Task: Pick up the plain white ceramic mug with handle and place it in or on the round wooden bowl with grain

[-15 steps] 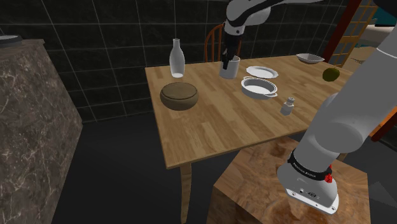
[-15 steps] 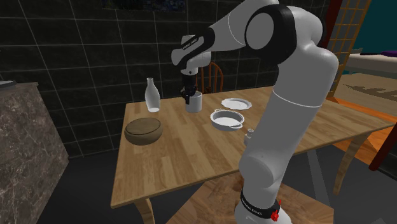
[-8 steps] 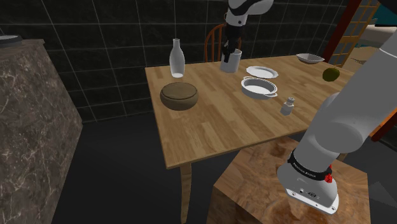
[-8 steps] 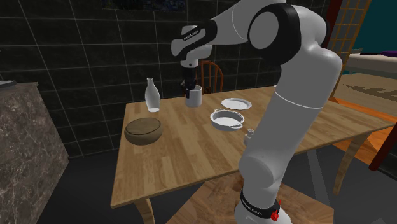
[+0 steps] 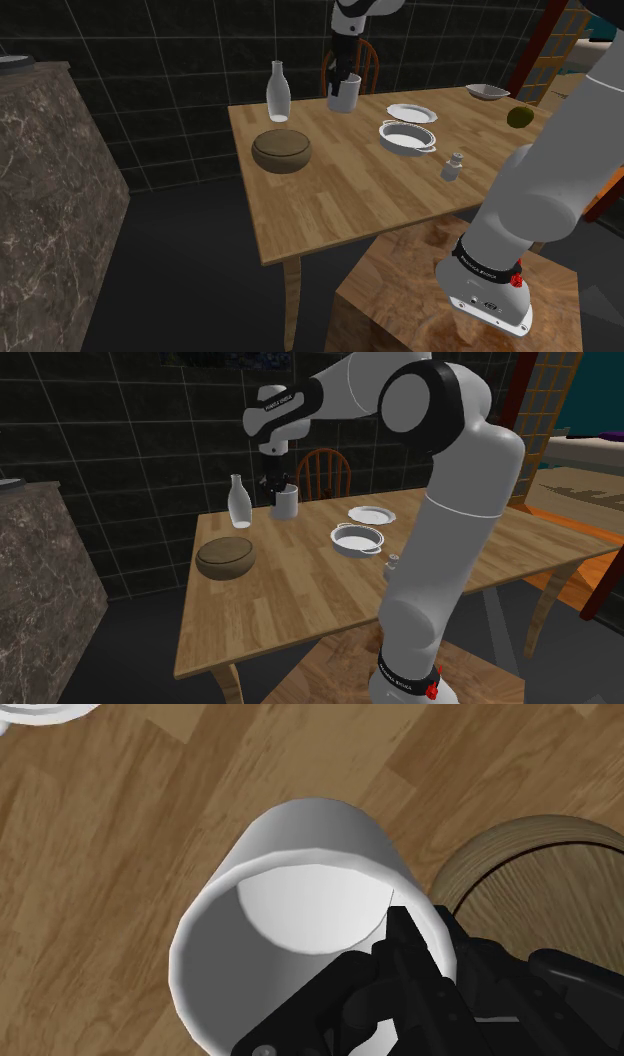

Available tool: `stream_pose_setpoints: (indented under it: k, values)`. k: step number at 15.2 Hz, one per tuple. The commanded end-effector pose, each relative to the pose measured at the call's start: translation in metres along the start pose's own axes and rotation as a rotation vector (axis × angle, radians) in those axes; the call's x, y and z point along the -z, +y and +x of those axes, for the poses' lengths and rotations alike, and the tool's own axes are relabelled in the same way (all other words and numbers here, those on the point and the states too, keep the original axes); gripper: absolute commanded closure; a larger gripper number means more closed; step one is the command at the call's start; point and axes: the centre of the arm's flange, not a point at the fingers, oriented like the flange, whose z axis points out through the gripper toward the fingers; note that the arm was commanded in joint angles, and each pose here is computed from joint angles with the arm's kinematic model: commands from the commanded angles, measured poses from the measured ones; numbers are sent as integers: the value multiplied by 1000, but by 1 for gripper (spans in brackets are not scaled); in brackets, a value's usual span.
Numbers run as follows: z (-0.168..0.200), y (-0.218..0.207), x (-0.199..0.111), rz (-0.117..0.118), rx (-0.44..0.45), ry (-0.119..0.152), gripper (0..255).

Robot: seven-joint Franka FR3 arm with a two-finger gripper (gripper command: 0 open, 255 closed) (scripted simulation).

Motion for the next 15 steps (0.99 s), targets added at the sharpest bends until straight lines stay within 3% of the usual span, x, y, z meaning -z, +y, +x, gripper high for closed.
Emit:
stream_pose_setpoints:
  k: [1,15]
  values:
    - [12,-24,1,0,-1,1,255]
    - [106,-183,11,0,-1,1,255]
